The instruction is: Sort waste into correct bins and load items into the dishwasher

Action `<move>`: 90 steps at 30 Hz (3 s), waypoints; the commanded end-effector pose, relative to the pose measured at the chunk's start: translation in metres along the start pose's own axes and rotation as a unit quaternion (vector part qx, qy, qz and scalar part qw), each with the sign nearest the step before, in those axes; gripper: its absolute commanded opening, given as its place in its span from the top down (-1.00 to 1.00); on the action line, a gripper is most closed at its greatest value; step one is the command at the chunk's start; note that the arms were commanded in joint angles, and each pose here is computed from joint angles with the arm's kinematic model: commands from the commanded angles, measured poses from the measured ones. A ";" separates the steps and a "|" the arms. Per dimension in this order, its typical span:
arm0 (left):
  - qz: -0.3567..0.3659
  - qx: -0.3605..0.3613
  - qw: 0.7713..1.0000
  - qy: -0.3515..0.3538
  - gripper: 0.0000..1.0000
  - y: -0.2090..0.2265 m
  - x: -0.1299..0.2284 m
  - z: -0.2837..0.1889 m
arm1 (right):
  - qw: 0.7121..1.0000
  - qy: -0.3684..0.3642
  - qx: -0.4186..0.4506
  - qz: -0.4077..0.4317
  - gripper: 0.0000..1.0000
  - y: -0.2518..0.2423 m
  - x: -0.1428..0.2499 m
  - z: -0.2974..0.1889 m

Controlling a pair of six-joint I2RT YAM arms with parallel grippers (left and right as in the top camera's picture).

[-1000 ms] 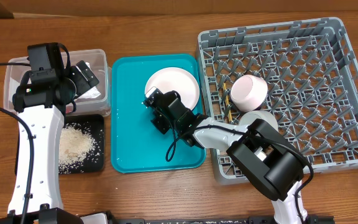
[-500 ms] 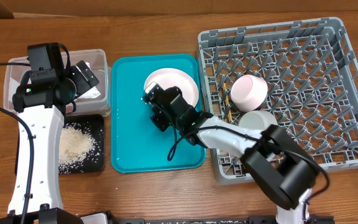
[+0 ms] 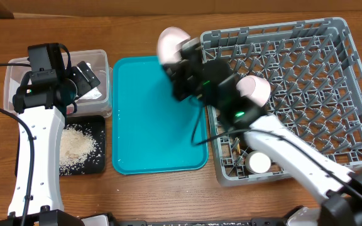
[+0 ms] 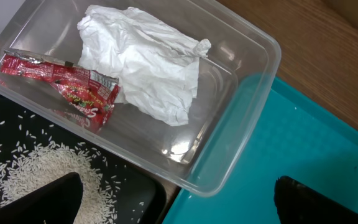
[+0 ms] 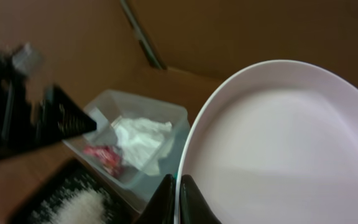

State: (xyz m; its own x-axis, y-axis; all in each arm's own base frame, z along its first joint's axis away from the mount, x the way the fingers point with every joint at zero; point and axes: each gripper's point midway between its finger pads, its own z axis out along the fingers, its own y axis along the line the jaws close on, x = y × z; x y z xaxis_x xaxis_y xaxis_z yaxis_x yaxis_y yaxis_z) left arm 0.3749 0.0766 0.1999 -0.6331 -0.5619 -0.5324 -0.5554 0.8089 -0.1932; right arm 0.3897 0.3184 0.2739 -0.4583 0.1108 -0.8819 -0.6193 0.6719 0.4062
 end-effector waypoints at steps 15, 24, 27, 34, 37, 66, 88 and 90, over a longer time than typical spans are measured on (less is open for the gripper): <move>-0.006 0.005 1.000 -0.012 -1.00 -0.003 -0.008 -0.006 | 0.941 0.056 -0.117 0.311 0.92 -0.096 -0.027 -0.079; -0.006 0.005 1.000 -0.012 -1.00 -0.003 -0.008 -0.006 | 0.926 0.070 -0.082 0.361 0.92 -0.111 -0.004 -0.073; -0.006 0.005 1.000 -0.012 -1.00 -0.003 -0.008 -0.006 | 0.918 0.075 -0.036 0.387 0.92 -0.127 0.016 -0.072; -0.006 0.005 1.000 -0.012 -1.00 -0.003 -0.008 -0.006 | 0.917 0.051 0.026 0.394 0.71 -0.152 0.028 -0.071; -0.006 0.005 1.000 -0.012 -1.00 -0.003 -0.008 -0.006 | 0.924 0.037 0.049 0.378 0.31 -0.163 0.026 -0.072; -0.006 0.005 1.000 -0.012 -0.99 -0.003 -0.008 -0.006 | 0.995 0.038 -0.007 0.090 -0.29 -0.035 -0.014 -0.090; -0.006 0.005 1.000 -0.012 -1.00 -0.003 -0.008 -0.006 | 0.924 0.106 0.355 -0.092 -0.36 -0.106 0.067 -0.061; -0.006 0.005 1.000 -0.012 -1.00 -0.003 -0.008 -0.006 | 0.920 0.109 0.366 -0.086 -0.36 -0.116 0.066 -0.066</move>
State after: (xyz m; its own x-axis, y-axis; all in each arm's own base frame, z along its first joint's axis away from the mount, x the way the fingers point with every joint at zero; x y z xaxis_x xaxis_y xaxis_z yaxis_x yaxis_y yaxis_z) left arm 0.3749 0.0766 0.1997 -0.6335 -0.5619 -0.5319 -0.5555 0.8088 -0.1929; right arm 0.3755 0.2260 0.1602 -0.6047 -0.1772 -0.7765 -0.2468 0.9686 -0.0288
